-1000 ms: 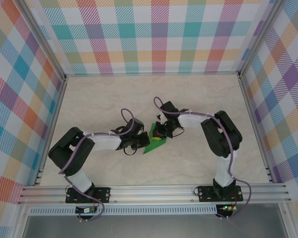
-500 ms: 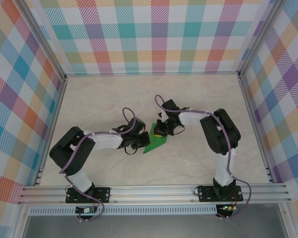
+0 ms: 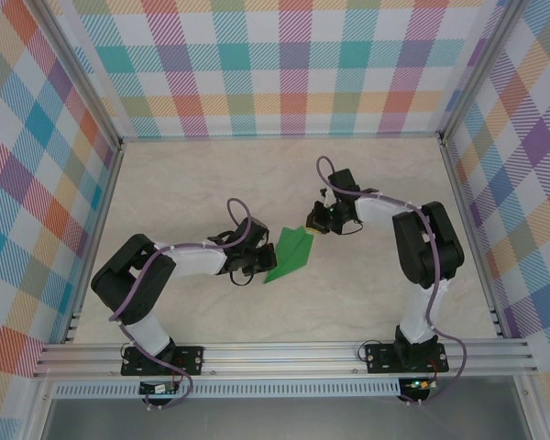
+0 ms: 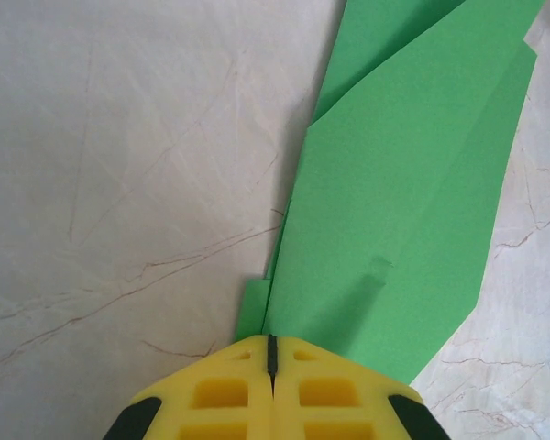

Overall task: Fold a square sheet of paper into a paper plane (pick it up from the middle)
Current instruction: Fourth fold the wing at the center of the table.

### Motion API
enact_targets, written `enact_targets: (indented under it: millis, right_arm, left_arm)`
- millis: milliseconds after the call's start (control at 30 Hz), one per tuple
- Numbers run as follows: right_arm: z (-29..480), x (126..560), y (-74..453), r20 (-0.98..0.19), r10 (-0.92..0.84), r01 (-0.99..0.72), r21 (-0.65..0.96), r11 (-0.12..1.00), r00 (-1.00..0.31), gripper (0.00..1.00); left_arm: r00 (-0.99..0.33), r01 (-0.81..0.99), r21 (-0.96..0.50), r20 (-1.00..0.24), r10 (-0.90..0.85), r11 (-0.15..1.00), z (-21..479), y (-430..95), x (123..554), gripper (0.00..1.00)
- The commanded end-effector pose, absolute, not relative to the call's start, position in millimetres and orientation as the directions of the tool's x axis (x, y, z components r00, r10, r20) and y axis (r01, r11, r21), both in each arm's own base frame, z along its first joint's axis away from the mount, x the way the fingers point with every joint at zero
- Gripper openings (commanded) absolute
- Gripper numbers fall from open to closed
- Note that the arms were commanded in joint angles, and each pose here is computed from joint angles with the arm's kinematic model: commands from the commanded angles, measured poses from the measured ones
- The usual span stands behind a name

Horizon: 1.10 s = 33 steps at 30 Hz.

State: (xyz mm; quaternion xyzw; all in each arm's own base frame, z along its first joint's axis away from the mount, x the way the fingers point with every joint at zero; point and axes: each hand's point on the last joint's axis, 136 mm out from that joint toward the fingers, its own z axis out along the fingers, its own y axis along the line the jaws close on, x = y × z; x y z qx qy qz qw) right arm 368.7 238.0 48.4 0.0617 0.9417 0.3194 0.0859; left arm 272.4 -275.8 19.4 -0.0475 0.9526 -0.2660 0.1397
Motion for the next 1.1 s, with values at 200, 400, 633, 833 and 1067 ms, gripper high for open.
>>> enact_targets:
  millis: [200, 400, 633, 833, 1067]
  right_arm:
    - [52, 333, 296, -0.108, -0.006, -0.080, 0.703, 0.707, -0.994, 0.05]
    - [31, 334, 291, -0.071, -0.016, -0.060, 0.678, 0.733, -0.997, 0.05]
    - [4, 365, 238, -0.043, 0.136, 0.081, 0.619, 0.781, -0.990, 0.04]
    - [34, 387, 213, -0.072, 0.251, 0.152, 0.625, 0.766, -0.965, 0.05]
    - [68, 357, 245, -0.119, 0.162, 0.043, 0.663, 0.747, -0.980, 0.05]
  left_arm:
    - [-0.987, -0.055, -0.374, -0.122, -0.107, 0.926, -20, -251, 240, 0.00]
    - [-0.989, -0.060, -0.348, -0.107, -0.104, 0.936, -23, -246, 236, 0.00]
    - [-0.992, -0.062, -0.320, -0.081, -0.093, 0.945, -31, -242, 228, 0.00]
    - [-0.992, -0.046, -0.328, -0.096, -0.082, 0.943, -30, -246, 231, 0.00]
    - [-0.986, 0.022, -0.359, -0.161, -0.039, 0.933, -16, -257, 245, 0.00]
